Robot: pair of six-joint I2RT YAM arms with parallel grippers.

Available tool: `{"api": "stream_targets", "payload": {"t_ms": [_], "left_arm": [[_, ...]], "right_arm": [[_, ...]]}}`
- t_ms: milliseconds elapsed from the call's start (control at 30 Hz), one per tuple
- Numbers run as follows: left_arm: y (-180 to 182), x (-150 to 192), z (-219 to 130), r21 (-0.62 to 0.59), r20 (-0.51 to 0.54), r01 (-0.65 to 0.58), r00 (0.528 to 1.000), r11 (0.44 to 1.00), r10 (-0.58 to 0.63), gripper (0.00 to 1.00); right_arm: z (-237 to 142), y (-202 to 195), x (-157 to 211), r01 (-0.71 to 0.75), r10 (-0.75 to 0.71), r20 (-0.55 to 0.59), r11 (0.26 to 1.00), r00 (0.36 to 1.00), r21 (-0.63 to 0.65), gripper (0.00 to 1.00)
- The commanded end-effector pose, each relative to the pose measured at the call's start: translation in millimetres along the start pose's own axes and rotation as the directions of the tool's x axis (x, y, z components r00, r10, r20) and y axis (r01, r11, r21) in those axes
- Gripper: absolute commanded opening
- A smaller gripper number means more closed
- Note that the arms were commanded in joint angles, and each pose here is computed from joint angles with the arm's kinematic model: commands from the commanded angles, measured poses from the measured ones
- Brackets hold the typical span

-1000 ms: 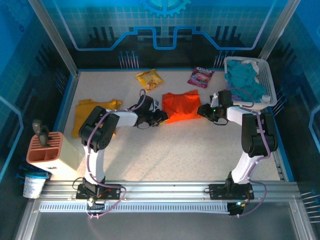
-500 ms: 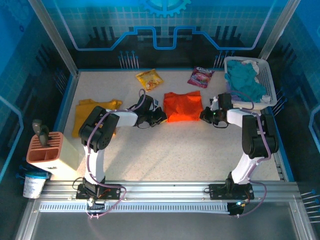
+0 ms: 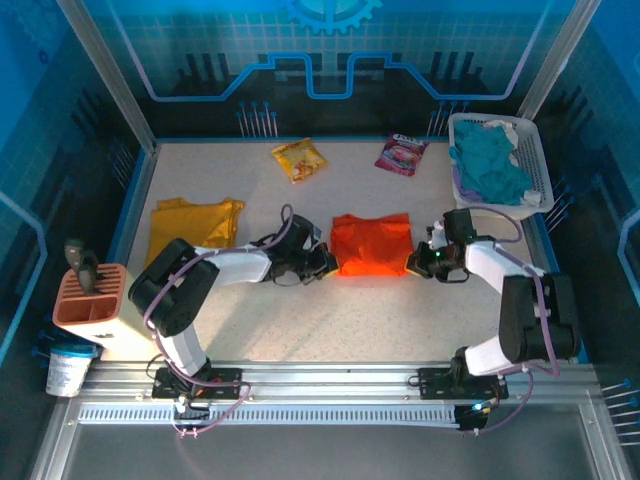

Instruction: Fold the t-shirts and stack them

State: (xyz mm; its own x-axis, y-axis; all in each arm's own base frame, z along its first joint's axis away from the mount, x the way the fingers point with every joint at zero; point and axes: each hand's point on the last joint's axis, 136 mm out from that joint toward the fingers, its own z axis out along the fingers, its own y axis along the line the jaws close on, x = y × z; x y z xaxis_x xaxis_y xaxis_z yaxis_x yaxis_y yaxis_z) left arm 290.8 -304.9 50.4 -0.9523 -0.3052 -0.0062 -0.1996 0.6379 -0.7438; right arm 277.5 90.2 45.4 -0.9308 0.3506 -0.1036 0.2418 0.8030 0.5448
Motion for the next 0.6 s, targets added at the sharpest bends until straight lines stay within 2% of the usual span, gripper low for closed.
{"api": "stream_targets", "payload": {"t_ms": [0,267,300,333,367,400,433,567], "left_arm": [[19,30,-9,-0.079,0.007,0.06,0.998,0.995,-0.059,0.0],[52,80,-19,-0.155,-0.01,0.118,0.993,0.981,-0.121,0.0],[53,84,-21,-0.161,-0.016,0.117,0.993,0.98,-0.121,0.04],[53,86,-23,-0.167,-0.022,0.116,0.992,0.979,-0.121,0.18],[52,88,-27,-0.17,-0.03,0.11,0.993,0.979,-0.116,0.3],[49,88,-32,-0.173,-0.028,0.1,0.994,0.98,-0.106,0.39],[42,86,-39,-0.171,-0.024,0.077,0.996,0.982,-0.083,0.46],[10,63,-73,-0.149,0.001,-0.056,0.998,0.987,0.057,0.53]], "right_arm": [[-13,-16,45,-0.026,0.032,-0.081,0.997,0.996,0.068,0.01],[-24,-21,95,-0.062,0.071,-0.106,0.994,0.992,0.089,0.05],[-24,-22,98,-0.062,0.074,-0.108,0.993,0.991,0.104,0.05],[-26,-22,99,-0.066,0.078,-0.108,0.992,0.991,0.112,0.1],[-28,-21,99,-0.066,0.077,-0.103,0.992,0.992,0.112,0.21],[-31,-20,96,-0.062,0.072,-0.087,0.991,0.994,0.115,0.34],[-36,-18,90,-0.05,0.058,-0.061,0.991,0.996,0.121,0.42],[-57,-6,59,0.037,-0.045,0.051,0.988,0.998,0.151,0.6]]}}
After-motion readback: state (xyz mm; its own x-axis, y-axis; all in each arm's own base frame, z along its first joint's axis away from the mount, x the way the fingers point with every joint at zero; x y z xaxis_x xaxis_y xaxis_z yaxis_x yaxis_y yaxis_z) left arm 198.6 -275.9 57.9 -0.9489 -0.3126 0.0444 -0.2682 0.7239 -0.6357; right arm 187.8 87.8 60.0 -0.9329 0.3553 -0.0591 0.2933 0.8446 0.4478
